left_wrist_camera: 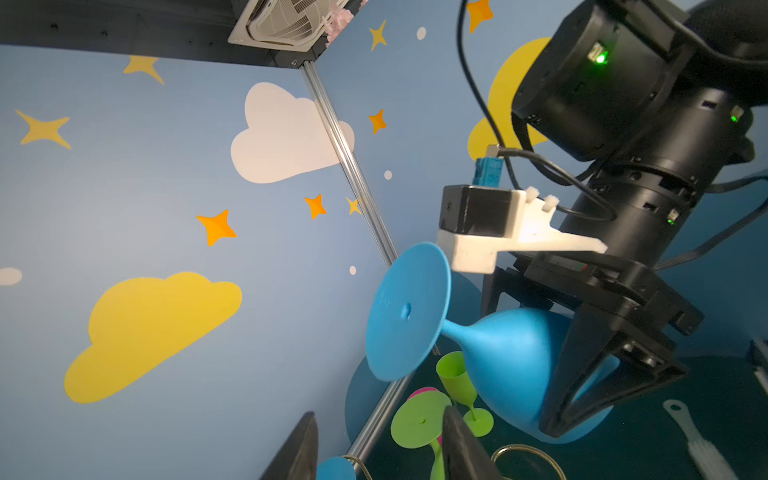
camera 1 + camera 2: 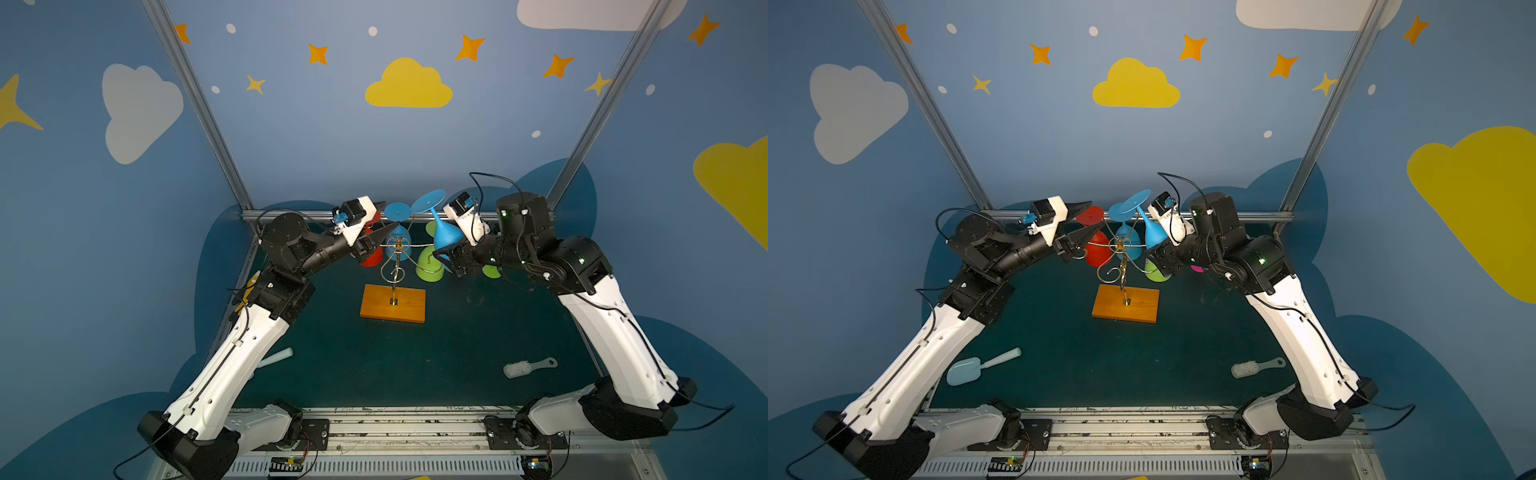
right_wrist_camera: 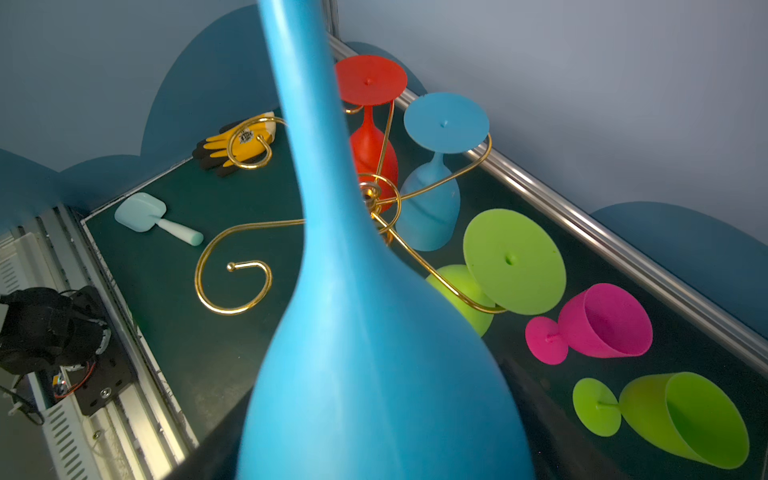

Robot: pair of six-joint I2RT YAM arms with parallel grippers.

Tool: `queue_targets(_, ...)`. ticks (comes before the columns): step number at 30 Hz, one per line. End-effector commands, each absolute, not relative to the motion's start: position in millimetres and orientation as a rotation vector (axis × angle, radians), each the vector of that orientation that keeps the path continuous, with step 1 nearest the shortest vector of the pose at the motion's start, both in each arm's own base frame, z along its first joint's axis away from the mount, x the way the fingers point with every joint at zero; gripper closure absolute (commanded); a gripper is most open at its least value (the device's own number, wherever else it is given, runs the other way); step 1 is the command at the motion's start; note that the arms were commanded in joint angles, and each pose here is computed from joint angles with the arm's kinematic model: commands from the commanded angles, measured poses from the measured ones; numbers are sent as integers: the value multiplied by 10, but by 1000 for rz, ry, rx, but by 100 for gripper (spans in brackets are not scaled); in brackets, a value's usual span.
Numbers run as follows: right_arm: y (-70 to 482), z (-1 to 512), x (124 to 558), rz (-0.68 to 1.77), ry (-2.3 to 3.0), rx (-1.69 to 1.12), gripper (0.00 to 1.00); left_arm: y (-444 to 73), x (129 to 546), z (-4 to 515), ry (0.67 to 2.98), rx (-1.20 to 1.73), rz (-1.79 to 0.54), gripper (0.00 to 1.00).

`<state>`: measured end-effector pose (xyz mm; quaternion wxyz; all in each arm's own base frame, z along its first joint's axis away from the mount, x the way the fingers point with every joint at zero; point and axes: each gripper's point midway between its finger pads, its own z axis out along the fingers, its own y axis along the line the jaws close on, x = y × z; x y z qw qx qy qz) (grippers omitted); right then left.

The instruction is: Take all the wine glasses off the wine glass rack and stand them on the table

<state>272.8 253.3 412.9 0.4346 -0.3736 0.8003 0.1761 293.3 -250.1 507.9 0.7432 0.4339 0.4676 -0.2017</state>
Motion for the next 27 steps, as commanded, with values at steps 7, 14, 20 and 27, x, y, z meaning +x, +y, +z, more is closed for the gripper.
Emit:
queue_targets(7,2668,4153,2664,437,2000,-964,47,-2633,2986,5064,940,1009,-326,54)
queue_targets(14,2781,4083,2612,445,2009,-1003,47,-2629,3023,5067,952,993,-318,57)
queue_targets(20,2828,4070,2574,459,2007,-1016,46,-2649,3024,5058,964,1000,-329,69)
queue_targets(27,2872,4068,2522,483,2000,-1029,41,-2653,3037,5003,982,1004,-331,78)
